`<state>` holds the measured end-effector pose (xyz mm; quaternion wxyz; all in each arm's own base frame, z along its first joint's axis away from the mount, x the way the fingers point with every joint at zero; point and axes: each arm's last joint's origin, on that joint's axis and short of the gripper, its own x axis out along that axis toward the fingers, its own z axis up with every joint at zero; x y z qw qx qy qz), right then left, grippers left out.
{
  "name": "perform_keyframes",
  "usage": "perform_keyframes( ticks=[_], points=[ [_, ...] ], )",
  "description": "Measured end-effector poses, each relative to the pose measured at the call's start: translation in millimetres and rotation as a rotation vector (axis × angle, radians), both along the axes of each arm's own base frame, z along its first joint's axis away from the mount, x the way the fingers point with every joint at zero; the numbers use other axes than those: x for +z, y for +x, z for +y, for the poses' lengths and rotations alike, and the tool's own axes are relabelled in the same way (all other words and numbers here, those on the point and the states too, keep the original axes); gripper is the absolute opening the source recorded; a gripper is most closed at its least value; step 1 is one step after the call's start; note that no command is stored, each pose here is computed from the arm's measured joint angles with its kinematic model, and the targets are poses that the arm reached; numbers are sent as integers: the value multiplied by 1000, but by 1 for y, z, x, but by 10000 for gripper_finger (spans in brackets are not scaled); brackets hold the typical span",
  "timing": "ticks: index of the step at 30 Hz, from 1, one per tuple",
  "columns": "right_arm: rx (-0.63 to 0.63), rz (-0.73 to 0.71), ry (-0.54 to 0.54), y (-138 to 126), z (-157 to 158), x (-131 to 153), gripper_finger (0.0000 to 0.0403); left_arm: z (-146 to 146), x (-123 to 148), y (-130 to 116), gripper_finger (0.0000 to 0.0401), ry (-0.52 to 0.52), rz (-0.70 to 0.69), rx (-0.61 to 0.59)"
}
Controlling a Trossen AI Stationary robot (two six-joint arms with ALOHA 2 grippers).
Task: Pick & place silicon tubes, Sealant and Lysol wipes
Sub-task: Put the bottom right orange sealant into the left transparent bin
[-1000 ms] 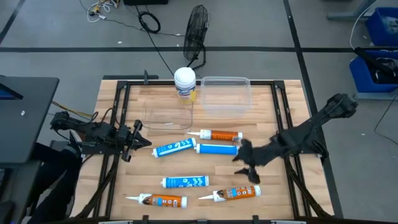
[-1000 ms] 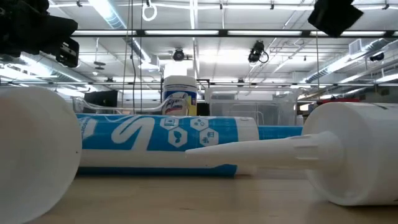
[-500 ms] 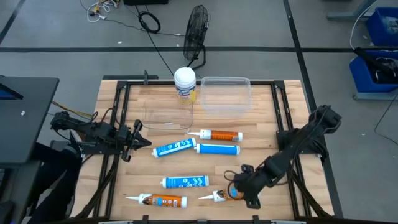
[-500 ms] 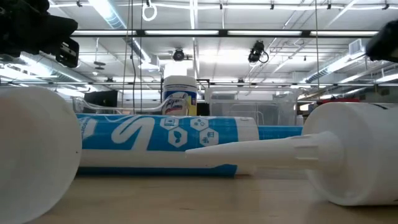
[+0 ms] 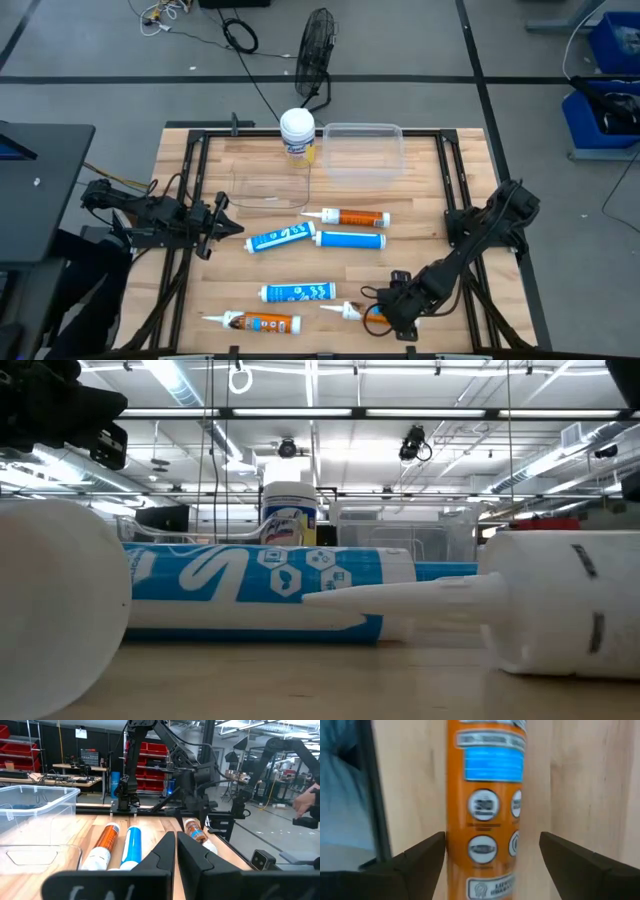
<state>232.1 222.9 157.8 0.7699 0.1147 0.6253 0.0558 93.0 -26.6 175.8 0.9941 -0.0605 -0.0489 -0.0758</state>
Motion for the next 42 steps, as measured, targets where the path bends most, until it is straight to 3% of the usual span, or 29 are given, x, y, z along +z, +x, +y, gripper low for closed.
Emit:
perform_keyframes(
  ticks=[11, 14, 20, 28, 42],
  points=[
    [-37, 7, -46, 6, 4, -21, 314, 0, 0, 0, 19, -18, 3, 2],
    [-44, -14, -72, 7, 2, -22, 290, 0, 0, 0, 19, -27, 5, 1],
    [-56, -81, -108, 13, 0, -22, 204, 0, 0, 0, 19, -63, 10, -3],
    [-55, -140, -102, 20, -2, -21, 203, 1, 0, 0, 22, -81, 11, 18],
    [-47, -196, -139, 20, -7, -9, 203, 2, 0, 0, 162, -136, 15, 43]
  ],
)
